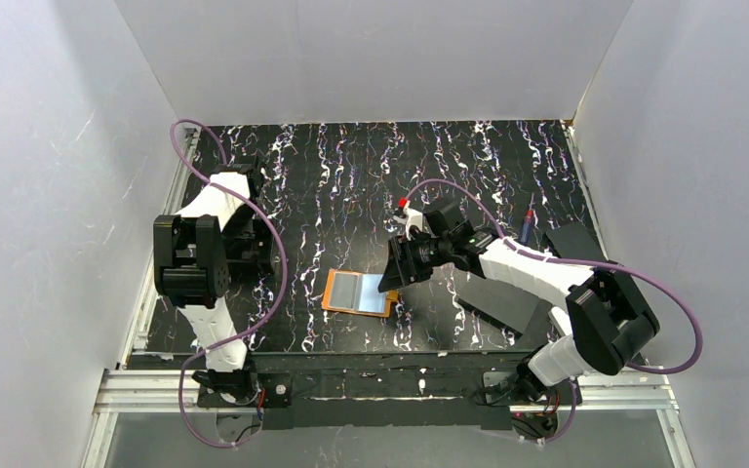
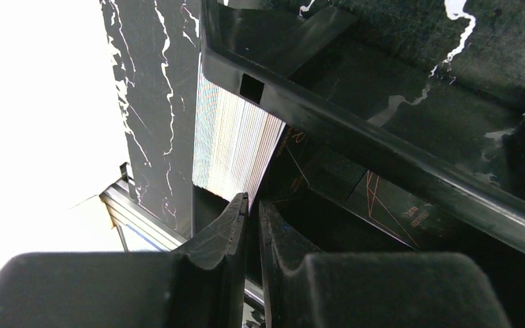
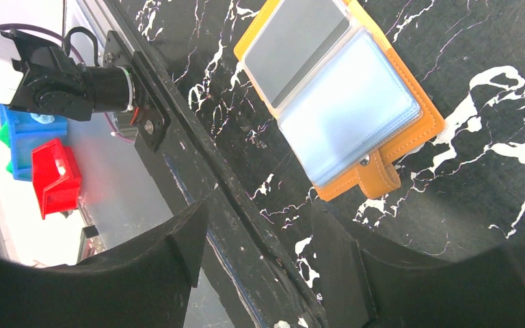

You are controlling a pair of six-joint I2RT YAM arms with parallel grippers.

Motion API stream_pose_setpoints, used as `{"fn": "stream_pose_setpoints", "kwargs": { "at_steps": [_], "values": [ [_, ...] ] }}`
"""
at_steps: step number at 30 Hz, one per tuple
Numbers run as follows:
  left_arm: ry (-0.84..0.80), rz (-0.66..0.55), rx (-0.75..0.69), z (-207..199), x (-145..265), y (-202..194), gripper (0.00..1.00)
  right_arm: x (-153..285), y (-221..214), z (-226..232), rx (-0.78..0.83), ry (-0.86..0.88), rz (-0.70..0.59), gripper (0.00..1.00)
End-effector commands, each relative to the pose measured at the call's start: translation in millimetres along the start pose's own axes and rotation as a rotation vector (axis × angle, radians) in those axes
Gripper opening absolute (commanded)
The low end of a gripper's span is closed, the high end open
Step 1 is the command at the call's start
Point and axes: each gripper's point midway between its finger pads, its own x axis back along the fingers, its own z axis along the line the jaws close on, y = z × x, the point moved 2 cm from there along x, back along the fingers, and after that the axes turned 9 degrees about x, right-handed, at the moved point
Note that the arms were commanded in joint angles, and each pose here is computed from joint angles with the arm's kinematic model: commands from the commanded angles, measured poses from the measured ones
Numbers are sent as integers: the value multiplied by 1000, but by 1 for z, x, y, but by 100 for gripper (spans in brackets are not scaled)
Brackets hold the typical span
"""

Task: Put the credit cards into the card holder
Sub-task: Pick up the credit card from the storage box.

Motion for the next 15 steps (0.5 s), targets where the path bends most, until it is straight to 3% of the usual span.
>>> {"fn": "stream_pose_setpoints", "kwargs": {
  "at_steps": [1,15],
  "values": [
    [-9,-42,36,11,15,4,7,3,7,6,19,21,-27,65],
    [-71,-7,37,5,23,-1,3,2,6,5,16,20,-24,65]
  ]
}}
